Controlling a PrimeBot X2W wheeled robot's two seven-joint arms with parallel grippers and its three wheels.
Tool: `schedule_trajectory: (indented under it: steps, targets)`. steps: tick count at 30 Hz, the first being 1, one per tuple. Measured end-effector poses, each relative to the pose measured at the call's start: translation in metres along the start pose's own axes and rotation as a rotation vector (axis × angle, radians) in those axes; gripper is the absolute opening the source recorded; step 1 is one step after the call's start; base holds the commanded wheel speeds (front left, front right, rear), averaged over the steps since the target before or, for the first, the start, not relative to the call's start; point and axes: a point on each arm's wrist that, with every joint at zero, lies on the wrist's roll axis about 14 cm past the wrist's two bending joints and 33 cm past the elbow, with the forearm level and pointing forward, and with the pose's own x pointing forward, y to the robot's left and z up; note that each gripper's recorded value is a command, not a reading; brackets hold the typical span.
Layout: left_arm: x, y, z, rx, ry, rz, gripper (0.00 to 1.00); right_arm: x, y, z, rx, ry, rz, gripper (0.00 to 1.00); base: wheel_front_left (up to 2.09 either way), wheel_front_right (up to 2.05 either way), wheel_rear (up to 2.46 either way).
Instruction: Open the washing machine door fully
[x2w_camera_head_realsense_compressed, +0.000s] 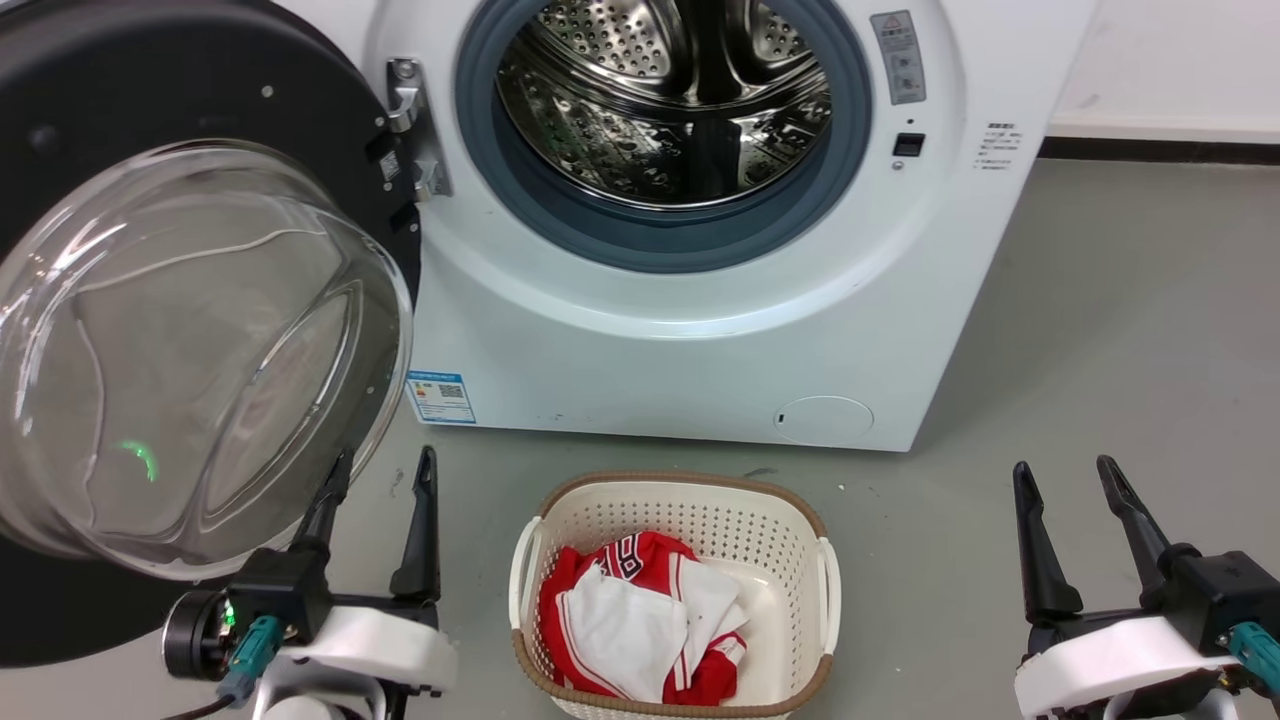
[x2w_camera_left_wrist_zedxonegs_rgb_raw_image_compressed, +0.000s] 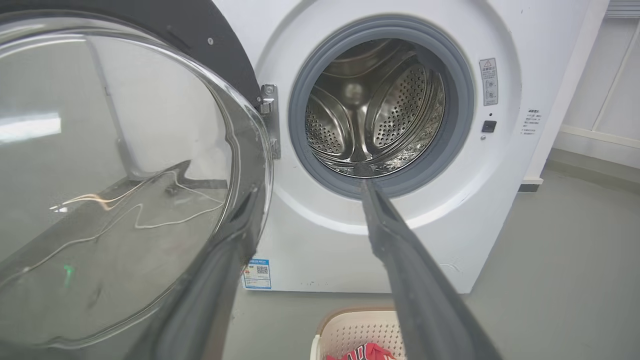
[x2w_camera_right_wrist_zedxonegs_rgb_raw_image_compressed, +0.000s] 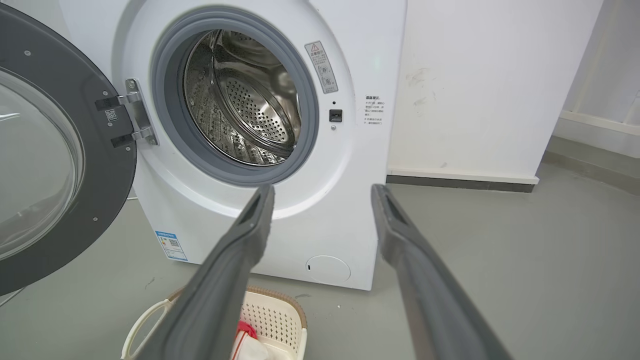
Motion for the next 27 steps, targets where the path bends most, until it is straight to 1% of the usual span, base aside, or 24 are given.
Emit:
schedule_trajectory:
  steps: [4,9,17,27]
  targets:
    - [0.013,-0.015,0.005,0.007,-0.021,-0.043,1.00,-0.004,-0.007,0.003,-0.011,-0.007,-0.020,1.00,0.00,0.00,0.00]
    - [0.022,-0.024,0.006,0.014,-0.029,-0.068,1.00,-0.008,-0.012,0.003,-0.019,-0.004,-0.039,1.00,0.00,0.00,0.00]
    - [0.026,-0.028,0.003,0.016,-0.026,-0.077,1.00,-0.012,-0.016,-0.006,-0.007,0.021,-0.052,1.00,0.00,0.00,0.00]
    - [0.024,-0.028,0.000,0.013,-0.016,-0.069,1.00,-0.011,-0.015,-0.007,0.000,0.019,-0.052,1.00,0.00,0.00,0.00]
